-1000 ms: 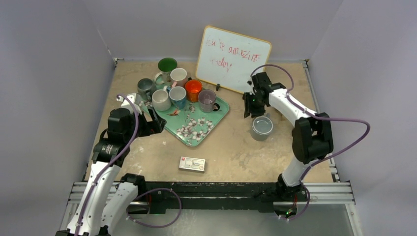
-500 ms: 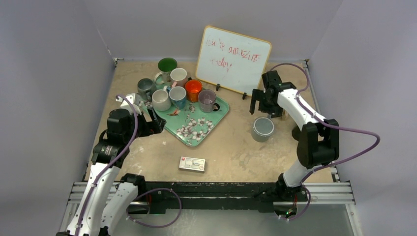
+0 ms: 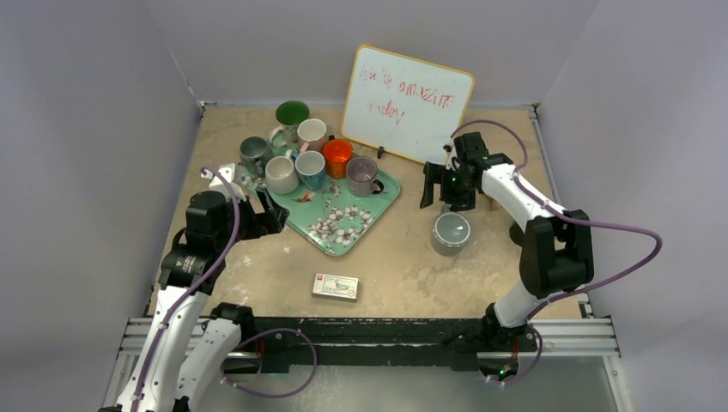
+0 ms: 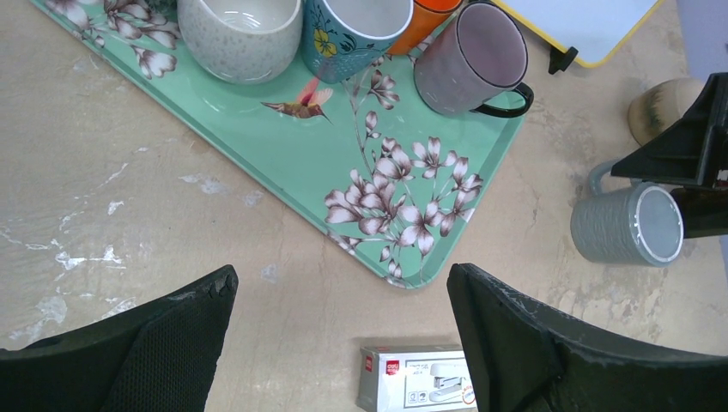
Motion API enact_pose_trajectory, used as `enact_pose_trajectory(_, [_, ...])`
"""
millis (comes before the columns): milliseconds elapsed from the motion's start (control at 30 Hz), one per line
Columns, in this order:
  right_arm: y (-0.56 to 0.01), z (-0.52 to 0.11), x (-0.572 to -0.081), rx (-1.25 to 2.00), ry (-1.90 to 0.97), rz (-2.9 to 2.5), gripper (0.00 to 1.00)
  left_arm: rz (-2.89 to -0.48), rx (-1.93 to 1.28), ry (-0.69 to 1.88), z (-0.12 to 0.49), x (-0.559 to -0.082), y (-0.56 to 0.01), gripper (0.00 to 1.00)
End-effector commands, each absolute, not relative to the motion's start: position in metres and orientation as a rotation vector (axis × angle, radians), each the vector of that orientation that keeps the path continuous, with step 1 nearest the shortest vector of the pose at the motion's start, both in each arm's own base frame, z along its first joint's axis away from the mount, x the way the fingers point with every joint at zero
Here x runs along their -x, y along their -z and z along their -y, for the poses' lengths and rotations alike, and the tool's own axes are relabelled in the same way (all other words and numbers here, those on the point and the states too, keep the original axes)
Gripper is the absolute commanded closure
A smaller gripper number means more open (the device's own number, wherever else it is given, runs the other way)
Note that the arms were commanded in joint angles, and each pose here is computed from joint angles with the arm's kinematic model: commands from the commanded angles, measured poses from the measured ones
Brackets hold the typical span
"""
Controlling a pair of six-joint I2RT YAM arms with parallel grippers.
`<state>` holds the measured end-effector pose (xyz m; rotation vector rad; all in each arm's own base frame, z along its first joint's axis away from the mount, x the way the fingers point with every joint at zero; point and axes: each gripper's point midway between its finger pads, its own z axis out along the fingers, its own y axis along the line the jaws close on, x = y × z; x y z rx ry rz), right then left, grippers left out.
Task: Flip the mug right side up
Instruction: Move the cup to the center of the board.
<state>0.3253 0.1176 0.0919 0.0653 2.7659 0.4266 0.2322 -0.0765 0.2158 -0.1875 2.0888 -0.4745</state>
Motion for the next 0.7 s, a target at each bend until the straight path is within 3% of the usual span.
enact_pose_trajectory(0, [-0.099, -0.168, -0.293, 0.156, -0.692, -2.777, 0.09, -2.043, 0.164, 0.457, 0.074, -0.234, -0.230, 0.09])
enact_pose_trajectory(133, [-0.100, -0.187, -0.279, 0.285, -0.641, -2.805, 0.10, -2.046, 0.165, 0.455, 0.074, -0.234, -0.229, 0.09])
enact_pose_trajectory(400, [-0.127, -0.170, -0.296, 0.348, -0.424, -2.757, 0.13, -2.041, 0.166, 0.453, 0.074, -0.234, -0.230, 0.09])
enact_pose_trajectory(667, [-0.129, -0.160, -0.293, 0.611, -0.267, -2.741, 0.39, -2.039, 0.165, 0.457, 0.074, -0.233, -0.230, 0.09])
